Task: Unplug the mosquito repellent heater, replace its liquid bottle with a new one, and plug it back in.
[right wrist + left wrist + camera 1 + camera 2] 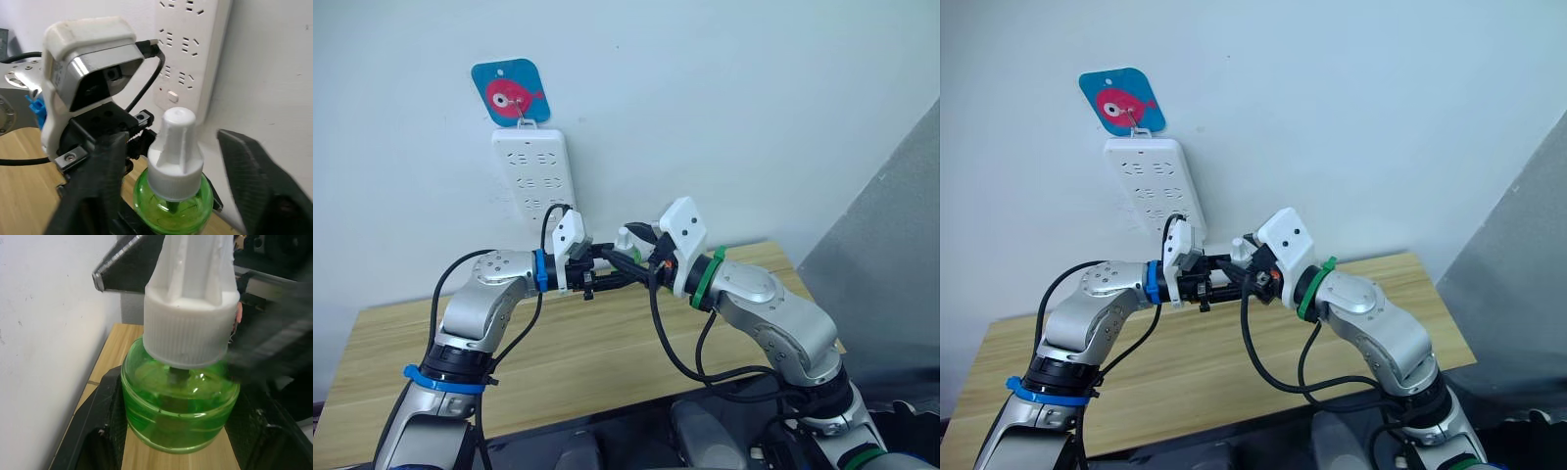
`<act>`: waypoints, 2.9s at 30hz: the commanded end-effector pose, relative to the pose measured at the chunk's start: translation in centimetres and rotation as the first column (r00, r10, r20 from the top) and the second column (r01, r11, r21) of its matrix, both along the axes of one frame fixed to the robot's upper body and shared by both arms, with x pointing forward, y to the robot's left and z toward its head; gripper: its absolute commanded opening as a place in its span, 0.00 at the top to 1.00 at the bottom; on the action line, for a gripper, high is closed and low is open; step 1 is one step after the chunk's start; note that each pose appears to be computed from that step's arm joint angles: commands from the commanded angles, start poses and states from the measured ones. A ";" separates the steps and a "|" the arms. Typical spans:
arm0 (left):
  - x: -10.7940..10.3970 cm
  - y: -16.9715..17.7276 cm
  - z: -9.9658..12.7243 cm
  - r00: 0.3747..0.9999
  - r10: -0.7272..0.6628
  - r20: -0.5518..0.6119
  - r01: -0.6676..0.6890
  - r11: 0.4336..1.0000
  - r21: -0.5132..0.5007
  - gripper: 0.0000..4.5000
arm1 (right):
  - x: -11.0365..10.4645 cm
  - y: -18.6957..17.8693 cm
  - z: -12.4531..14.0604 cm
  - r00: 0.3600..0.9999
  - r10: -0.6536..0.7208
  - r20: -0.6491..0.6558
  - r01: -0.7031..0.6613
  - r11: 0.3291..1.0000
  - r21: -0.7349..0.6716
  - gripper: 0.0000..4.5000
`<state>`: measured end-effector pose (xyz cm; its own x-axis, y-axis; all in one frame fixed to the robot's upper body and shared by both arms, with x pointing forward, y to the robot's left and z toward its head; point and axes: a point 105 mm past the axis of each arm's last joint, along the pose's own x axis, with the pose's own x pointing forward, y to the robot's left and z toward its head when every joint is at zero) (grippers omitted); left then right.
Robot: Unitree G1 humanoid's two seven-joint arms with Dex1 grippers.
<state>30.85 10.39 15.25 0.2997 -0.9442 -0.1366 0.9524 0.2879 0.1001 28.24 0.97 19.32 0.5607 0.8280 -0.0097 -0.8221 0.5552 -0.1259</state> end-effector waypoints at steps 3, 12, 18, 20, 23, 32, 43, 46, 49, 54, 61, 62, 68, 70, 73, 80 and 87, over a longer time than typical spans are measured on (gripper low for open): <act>-0.2 -0.3 2.1 0.995 -0.011 0.099 0.012 1.000 -0.014 0.49 | -0.2 0.1 0.4 0.999 0.022 0.025 -0.023 1.000 0.012 0.76; -1.7 -0.5 1.5 0.996 -0.066 0.067 0.068 0.997 -0.036 0.49 | -2.3 -0.9 0.9 0.877 0.480 0.004 -0.478 0.874 -0.092 0.76; -2.0 -0.5 1.5 0.994 -0.095 0.061 0.097 0.995 -0.025 0.49 | -1.8 -2.4 1.0 0.763 0.639 -0.095 -0.643 0.736 -0.211 0.76; -1.9 -0.6 1.5 0.995 -0.076 0.064 0.078 0.996 -0.036 0.49 | -1.6 -2.4 1.5 0.775 0.625 -0.097 -0.632 0.758 -0.162 0.76; -1.9 -0.7 1.3 0.997 -0.051 0.059 0.053 0.997 -0.047 0.49 | -1.0 -2.6 2.0 0.817 0.574 -0.064 -0.576 0.805 -0.141 0.54; 0.2 -0.8 1.1 0.972 0.202 0.121 -0.188 0.976 -0.113 0.49 | -0.9 -4.7 2.9 0.976 0.162 0.149 -0.153 0.986 -0.067 0.30; 0.2 -2.0 0.5 0.935 0.321 0.152 -0.292 0.938 -0.187 0.49 | 1.0 -1.7 1.5 0.982 -0.113 0.153 0.111 0.994 0.020 0.30; 0.3 -1.9 0.5 0.933 0.325 0.156 -0.296 0.937 -0.185 0.49 | 1.5 -1.1 1.1 0.983 -0.118 0.141 0.119 0.993 0.004 0.30; 0.3 -1.7 0.6 0.933 0.323 0.159 -0.294 0.939 -0.179 0.49 | 1.9 -0.8 0.8 0.982 -0.122 0.143 0.124 0.992 -0.010 0.30; 0.2 -1.6 0.8 0.935 0.315 0.161 -0.287 0.942 -0.175 0.49 | 2.1 -0.6 0.9 0.985 -0.113 0.133 0.114 0.994 0.000 0.58; -0.1 -1.5 0.5 0.947 0.289 0.140 -0.266 0.950 -0.163 0.49 | 1.1 -0.1 0.8 0.992 0.032 0.125 -0.031 0.999 -0.008 0.75; -0.2 -1.6 0.5 0.951 0.280 0.133 -0.258 0.953 -0.161 0.49 | 0.7 0.0 0.8 0.989 0.084 0.121 -0.083 0.996 -0.016 0.75; -3.0 -1.6 0.2 0.999 0.037 0.038 -0.033 0.994 -0.105 0.49 | -1.1 -1.7 0.6 0.843 0.538 0.029 -0.521 0.827 -0.212 0.75; -3.4 -1.2 0.2 0.999 -0.026 0.036 0.028 0.997 -0.069 0.49 | -0.9 -2.7 0.2 0.792 0.610 -0.041 -0.593 0.750 -0.295 0.75; -3.5 -1.0 0.4 0.997 -0.062 0.050 0.064 0.997 -0.037 0.49 | -0.6 -2.8 0.9 0.768 0.635 -0.082 -0.632 0.732 -0.255 0.75; -2.8 -0.8 0.4 0.997 -0.013 0.072 0.017 0.999 -0.043 0.49 | 0.1 -3.0 2.6 0.845 0.535 0.015 -0.523 0.831 -0.189 0.29; -2.2 -0.9 0.1 0.996 0.063 0.059 -0.058 0.995 -0.078 0.49 | -1.5 -3.5 2.3 0.923 0.366 0.119 -0.345 0.924 -0.162 0.29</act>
